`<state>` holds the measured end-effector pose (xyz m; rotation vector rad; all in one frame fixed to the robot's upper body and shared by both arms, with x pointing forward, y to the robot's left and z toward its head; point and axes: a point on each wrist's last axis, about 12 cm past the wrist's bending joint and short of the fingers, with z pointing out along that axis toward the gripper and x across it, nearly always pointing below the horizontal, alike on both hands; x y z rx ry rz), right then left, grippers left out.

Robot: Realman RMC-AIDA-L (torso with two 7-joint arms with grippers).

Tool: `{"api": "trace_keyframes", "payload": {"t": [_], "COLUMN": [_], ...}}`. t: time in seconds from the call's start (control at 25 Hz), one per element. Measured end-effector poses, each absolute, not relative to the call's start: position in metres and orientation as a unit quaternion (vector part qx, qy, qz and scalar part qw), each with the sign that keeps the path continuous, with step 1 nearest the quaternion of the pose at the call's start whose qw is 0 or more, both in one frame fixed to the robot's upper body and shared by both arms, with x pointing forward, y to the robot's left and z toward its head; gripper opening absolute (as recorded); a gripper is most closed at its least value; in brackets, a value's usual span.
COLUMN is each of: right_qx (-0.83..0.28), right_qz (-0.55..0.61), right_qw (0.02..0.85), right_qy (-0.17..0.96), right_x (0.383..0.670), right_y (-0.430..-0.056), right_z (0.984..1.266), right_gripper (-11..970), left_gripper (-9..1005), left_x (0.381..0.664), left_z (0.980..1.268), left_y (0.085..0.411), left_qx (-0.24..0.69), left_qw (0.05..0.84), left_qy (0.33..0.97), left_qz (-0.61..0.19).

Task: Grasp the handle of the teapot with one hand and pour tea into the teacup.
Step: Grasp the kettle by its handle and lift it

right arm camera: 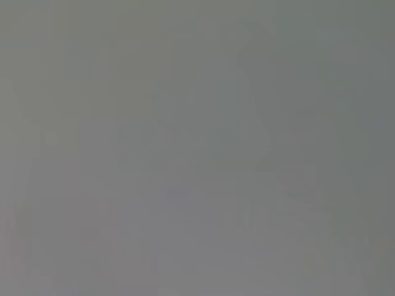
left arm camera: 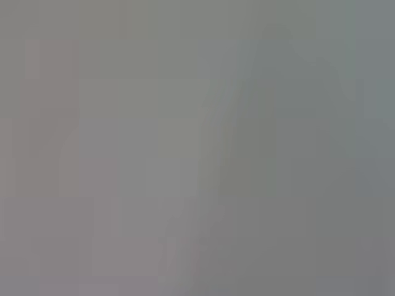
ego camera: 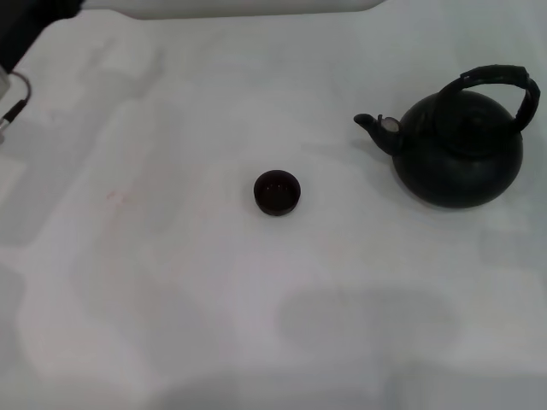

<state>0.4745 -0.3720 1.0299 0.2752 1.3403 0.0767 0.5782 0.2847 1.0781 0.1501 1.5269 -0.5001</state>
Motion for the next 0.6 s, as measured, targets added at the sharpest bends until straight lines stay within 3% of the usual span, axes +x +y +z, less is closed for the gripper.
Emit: {"api": "trace_keyframes", "payload": {"t": [0.12, 0.6], "right_qx": [0.127, 0.107], "right_qz": [0.036, 0.09], "right_qw": [0.778, 0.783], "right_qy": [0.615, 0.606], "right_x": [0.473, 0.467], "right_y": [-0.373, -0.384], "right_z": [1.031, 1.039], "right_gripper": [707, 707], "left_gripper": [881, 880], "left_x": [0.565, 0.54], "left_z": [1.065, 1.041], "left_y": [0.294, 0.305], "left_qx": [0.012, -0.034], "left_qw": [0.711, 0.707], "left_qy": [0.667, 0.675], "left_qz": [-0.222, -0.205]}}
